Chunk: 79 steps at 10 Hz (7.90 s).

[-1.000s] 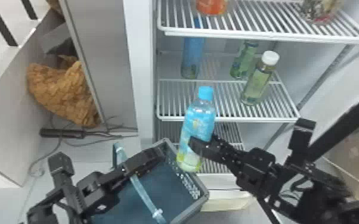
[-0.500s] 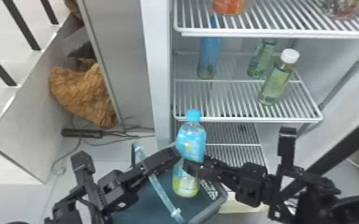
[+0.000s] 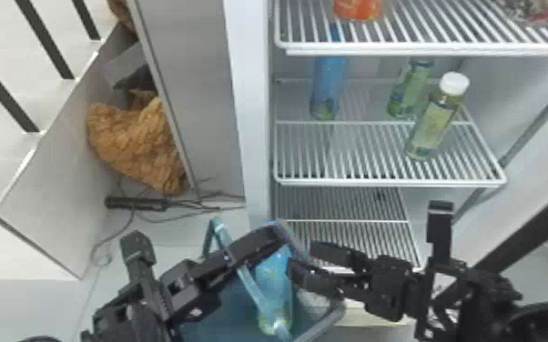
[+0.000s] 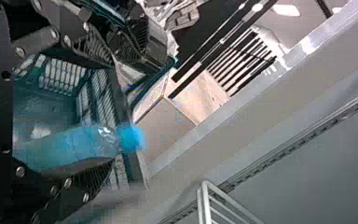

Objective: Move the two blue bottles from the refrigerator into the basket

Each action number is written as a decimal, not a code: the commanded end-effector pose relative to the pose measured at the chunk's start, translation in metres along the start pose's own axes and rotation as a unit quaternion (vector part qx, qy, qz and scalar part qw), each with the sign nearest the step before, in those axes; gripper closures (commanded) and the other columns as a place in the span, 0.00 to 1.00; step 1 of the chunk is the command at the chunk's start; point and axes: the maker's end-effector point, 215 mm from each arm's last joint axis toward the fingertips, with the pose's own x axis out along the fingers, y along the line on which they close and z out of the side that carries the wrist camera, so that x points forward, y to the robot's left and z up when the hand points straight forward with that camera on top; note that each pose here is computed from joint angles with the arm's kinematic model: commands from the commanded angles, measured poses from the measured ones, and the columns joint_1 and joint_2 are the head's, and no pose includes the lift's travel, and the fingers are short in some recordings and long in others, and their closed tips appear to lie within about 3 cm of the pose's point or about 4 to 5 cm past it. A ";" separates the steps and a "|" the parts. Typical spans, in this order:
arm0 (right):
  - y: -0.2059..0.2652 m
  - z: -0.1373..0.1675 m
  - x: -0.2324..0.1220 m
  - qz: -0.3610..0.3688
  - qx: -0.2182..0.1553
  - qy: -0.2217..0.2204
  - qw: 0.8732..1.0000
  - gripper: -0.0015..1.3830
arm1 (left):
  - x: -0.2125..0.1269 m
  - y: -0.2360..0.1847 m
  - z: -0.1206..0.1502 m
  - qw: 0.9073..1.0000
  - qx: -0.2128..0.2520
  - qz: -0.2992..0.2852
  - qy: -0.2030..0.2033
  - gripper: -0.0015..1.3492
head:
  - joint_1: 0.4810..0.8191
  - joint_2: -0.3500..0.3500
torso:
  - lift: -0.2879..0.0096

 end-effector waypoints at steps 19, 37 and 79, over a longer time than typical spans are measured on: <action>-0.075 0.215 -0.092 -0.208 -0.213 -0.277 0.914 0.11 | 0.000 -0.001 -0.004 1.000 -0.006 -0.003 0.001 0.89 | 0.63 0.24 | 0.23; -0.159 0.285 0.005 -0.300 -0.224 -0.266 0.888 0.11 | 0.000 0.001 -0.006 1.000 -0.006 -0.001 0.008 0.89 | 0.63 0.34 | 0.23; 0.017 0.112 -0.034 -0.158 -0.118 -0.140 0.970 0.93 | 0.005 -0.007 -0.002 1.000 0.001 -0.011 0.008 0.89 | 0.63 0.42 | 0.23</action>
